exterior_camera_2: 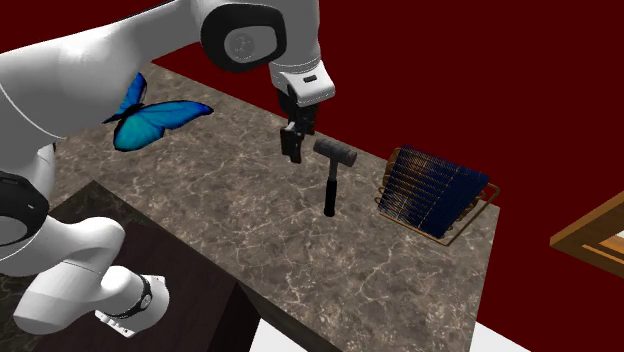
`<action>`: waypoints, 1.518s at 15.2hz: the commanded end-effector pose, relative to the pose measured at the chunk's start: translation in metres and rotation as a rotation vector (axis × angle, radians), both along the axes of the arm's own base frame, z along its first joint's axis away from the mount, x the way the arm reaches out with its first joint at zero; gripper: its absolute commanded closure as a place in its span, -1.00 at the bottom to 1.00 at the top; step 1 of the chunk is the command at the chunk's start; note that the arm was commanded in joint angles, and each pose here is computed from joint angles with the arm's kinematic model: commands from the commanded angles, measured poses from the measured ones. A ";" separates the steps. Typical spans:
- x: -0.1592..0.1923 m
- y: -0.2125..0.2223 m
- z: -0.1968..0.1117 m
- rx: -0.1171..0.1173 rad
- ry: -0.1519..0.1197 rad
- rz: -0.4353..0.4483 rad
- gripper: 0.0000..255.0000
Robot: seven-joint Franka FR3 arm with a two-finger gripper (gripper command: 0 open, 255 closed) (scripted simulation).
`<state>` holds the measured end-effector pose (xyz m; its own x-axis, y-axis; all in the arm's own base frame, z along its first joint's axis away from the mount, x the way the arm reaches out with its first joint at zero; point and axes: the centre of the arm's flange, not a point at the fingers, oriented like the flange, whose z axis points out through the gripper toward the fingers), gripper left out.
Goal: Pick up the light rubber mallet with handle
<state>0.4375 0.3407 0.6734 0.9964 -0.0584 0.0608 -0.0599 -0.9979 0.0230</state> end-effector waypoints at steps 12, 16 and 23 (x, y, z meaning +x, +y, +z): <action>0.024 0.043 -0.029 -0.020 -0.029 -0.029 -1.00; 0.024 0.043 -0.028 -0.020 -0.029 -0.029 1.00; 0.024 0.043 -0.023 -0.020 -0.029 -0.029 1.00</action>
